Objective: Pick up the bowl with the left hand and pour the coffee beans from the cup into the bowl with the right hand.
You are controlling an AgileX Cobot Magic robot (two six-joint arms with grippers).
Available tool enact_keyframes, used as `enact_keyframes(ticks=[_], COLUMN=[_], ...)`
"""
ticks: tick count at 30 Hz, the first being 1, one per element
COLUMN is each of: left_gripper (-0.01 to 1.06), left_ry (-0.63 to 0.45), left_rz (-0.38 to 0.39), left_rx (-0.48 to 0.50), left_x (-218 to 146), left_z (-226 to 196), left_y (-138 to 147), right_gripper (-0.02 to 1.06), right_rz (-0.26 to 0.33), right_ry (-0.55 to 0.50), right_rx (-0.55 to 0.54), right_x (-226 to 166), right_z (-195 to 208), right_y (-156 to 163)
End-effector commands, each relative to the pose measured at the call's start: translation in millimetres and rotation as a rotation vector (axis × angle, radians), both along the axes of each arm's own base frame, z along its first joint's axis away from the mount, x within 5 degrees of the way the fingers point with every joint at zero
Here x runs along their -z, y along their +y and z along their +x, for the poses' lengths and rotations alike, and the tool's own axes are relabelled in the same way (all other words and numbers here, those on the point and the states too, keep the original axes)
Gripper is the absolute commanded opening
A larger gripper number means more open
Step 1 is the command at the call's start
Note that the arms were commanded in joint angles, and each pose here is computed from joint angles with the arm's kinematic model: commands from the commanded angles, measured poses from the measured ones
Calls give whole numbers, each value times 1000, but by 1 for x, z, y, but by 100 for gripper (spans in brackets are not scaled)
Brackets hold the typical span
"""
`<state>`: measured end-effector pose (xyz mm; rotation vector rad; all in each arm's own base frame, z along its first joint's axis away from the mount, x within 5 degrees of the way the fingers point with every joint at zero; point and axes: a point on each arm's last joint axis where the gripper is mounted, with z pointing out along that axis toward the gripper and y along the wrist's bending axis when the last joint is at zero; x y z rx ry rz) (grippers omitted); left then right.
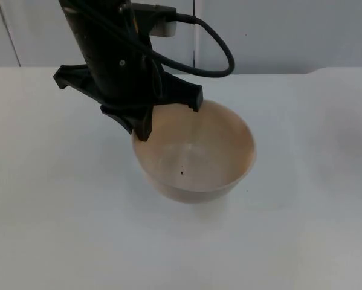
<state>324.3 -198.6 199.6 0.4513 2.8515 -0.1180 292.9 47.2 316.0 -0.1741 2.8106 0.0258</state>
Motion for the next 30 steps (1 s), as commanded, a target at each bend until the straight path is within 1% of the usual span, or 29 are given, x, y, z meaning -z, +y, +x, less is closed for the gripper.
enact_keyframes(ticks=[1, 3, 7, 9, 12, 14, 15, 17, 19, 20, 24, 25, 26, 28, 29, 30], left_gripper=[0, 0, 0, 0, 0, 0, 0, 0, 0, 0, 0, 0, 0, 0, 0, 0], left_ry=[-7, -7, -7, -7, -6, -6, -6, -5, -4, -4, -4, -4, -3, -3, -3, -3], left_rz=[-20, -20, -20, -20, -22, -22, -22, -23, -25, -25, -25, -25, -27, -27, -27, -27], left_rx=[-7, -7, -7, -7, -8, -8, -8, -9, -10, -10, -10, -10, -11, -11, -11, -11], left_x=[-2, -2, -2, -2, -2, -2, -2, -2, -2, -2, -2, -2, -2, -2, -2, -2], left_z=[0, 0, 0, 0, 0, 0, 0, 0, 0, 0, 0, 0, 0, 0, 0, 0], left_y=[-3, -3, -3, -3, -3, -3, -3, -3, -3, -3, -3, -3, -3, -3, -3, -3], right_gripper=[0, 0, 0, 0, 0, 0, 0, 0, 0, 0, 0, 0, 0, 0, 0, 0], right_rz=[19, 23, -10, -15, -56, -88, -88, -104, -101, -101, -92, -92, -91, -104, -109, -109], right_ry=[10, 14, 22, 18, 2, 18, 18, 48, 39, 39, 21, 21, 14, -17, -27, -27], right_rx=[-6, -6, -74, -87, -123, -135, -135, -164, -194, -194, -253, -253, -264, -293, -301, -301], right_x=[-3, -2, -2, -2, -2, 0, 0, 2, 1, 1, 2, 2, 1, 0, 0, 0], right_z=[-4, -4, -9, -10, -14, -14, -14, -12, -5, -5, 9, 9, 12, 20, 22, 22], right_y=[1, 2, 20, 26, 42, 51, 51, 65, 79, 79, 114, 114, 121, 142, 149, 149])
